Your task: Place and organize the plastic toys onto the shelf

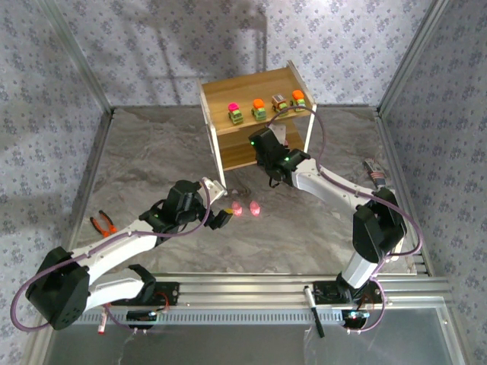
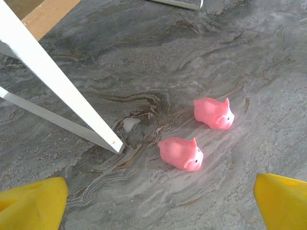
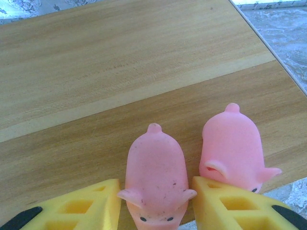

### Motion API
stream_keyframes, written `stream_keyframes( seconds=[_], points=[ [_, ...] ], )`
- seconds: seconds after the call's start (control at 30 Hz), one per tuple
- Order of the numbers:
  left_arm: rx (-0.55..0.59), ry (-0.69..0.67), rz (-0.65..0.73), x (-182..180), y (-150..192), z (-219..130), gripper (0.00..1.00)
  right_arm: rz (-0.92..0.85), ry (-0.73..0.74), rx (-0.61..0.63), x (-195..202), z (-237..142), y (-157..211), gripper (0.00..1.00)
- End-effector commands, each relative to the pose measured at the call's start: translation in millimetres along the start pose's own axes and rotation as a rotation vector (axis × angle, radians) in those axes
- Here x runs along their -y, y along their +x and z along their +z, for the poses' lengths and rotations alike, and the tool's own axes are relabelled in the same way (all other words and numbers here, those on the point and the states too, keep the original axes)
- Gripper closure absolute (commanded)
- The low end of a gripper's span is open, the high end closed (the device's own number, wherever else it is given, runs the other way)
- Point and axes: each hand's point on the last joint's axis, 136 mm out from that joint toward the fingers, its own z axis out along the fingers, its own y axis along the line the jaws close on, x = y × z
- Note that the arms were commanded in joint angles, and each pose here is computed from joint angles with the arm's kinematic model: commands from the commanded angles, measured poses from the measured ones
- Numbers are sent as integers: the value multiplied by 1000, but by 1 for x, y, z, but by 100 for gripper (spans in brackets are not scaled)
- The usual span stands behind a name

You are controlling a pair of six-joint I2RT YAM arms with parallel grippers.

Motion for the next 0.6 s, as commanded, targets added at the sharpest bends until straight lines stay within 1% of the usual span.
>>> stream_keyframes(
  seconds=[0.0,0.2,0.57],
  points=[
    [30,-14,13,-3,-10,-5,0,-29,-12,20,-5,-5,-5,54],
    [30,-10,14,-2,-9,-4,0,-25,-1,41,0,-12,-8,52],
    [28,-5,13,-2,-10,-4,0,-21,-8,64,3,-24,-7,51]
  ],
)
